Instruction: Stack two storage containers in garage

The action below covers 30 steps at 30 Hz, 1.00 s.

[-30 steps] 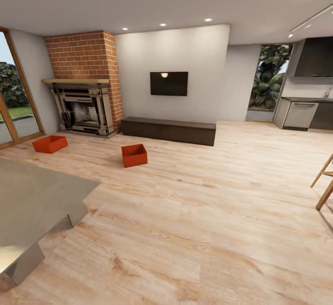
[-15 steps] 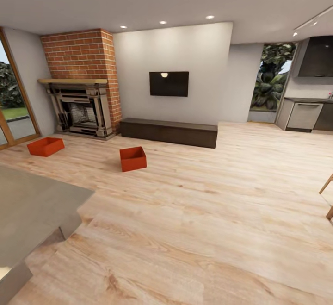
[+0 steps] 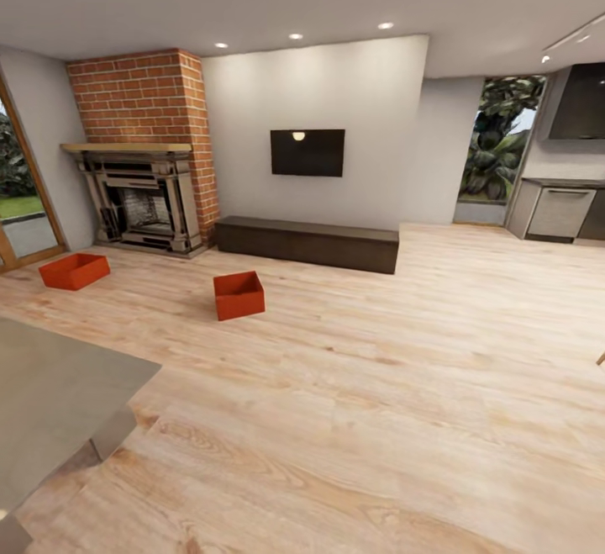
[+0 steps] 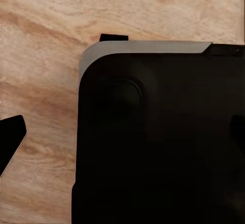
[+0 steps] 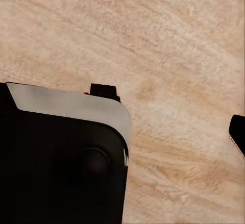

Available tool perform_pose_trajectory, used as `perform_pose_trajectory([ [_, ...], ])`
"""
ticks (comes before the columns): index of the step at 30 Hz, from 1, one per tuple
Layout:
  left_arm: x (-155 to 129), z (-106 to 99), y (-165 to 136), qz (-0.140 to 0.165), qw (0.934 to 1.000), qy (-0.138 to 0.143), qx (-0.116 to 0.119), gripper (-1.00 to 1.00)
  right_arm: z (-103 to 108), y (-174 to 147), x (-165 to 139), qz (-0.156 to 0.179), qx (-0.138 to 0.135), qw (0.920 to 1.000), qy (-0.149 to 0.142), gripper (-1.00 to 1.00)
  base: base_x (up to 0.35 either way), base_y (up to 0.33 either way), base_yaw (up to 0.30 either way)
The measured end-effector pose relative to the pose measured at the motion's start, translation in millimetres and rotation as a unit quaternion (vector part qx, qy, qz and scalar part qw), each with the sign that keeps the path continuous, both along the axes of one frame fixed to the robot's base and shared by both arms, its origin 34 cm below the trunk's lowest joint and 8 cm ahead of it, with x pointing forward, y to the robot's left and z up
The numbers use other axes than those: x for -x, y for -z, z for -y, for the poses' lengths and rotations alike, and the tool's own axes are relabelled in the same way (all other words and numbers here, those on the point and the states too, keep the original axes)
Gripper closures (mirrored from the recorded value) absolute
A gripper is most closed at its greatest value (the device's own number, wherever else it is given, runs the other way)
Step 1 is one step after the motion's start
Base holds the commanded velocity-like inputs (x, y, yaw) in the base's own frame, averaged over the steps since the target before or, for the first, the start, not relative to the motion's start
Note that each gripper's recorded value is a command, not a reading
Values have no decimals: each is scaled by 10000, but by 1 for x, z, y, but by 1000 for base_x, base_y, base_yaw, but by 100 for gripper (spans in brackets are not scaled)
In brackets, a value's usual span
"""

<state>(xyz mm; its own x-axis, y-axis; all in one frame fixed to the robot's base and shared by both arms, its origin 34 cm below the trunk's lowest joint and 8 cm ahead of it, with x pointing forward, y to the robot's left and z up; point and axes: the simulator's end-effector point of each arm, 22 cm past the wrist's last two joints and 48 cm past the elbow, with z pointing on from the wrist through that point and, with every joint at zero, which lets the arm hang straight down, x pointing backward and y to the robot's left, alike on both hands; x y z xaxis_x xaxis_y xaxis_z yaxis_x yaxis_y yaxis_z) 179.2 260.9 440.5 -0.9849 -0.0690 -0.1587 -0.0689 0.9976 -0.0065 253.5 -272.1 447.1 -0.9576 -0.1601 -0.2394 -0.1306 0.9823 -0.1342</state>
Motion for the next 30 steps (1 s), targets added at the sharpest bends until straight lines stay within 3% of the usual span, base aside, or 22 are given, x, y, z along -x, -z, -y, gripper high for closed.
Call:
perform_pose_trajectory([
  [30,0,0,0,3,10000,0,0,-100,1,0,0,2,7,10000,1,-100,322,0,0],
])
